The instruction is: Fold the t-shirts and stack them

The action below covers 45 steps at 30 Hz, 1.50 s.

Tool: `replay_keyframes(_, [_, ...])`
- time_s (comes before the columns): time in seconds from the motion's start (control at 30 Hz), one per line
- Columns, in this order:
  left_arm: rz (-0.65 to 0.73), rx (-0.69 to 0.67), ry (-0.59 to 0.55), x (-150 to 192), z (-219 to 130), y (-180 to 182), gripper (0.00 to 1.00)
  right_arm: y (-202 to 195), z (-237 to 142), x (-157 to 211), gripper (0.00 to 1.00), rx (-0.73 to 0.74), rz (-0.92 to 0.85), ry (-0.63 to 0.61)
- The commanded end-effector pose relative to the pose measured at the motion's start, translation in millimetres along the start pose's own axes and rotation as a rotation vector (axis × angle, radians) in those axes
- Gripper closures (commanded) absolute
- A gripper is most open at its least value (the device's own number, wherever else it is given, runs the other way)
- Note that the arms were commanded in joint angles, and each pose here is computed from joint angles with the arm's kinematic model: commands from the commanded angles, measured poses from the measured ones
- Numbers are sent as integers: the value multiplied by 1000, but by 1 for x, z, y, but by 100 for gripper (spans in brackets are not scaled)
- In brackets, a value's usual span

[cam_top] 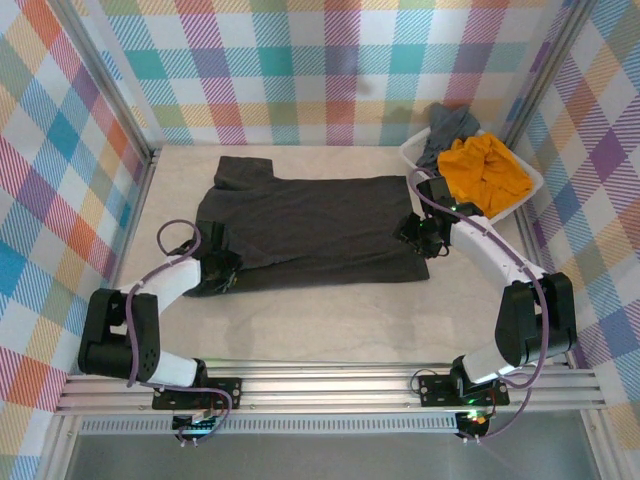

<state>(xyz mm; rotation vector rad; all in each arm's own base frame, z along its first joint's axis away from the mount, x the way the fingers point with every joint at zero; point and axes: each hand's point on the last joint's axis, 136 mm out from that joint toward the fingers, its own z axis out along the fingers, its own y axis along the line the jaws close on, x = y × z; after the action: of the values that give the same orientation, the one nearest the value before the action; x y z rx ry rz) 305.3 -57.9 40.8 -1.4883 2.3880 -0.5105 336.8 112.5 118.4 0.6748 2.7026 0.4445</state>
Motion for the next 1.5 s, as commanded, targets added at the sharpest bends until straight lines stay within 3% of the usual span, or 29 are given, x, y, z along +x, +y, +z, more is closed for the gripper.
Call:
replay_keyframes(0.0, [-3, 32, -39, -3, -11, -10, 69, 1, -2, 3, 46, -7, 0, 11])
replay_keyframes(0.37, [-6, 4, -35, -7, 12, -13, 75, -1, -2, 7, 47, -9, 1, 20])
replay_keyframes(0.63, [28, 51, -132, -24, -15, -31, 100, 18, -5, 16, 49, -115, -41, 35])
replay_keyframes(0.9, [84, 108, -117, -24, -21, -53, 100, 25, -23, 17, 50, -163, -52, 15])
replay_keyframes(1.2, [276, 133, -58, -24, -16, -123, 100, 43, -30, 11, 50, -208, -30, 35])
replay_keyframes(1.47, [552, -67, 24, -9, 24, -141, 100, 55, -26, 7, 50, -227, -14, 68])
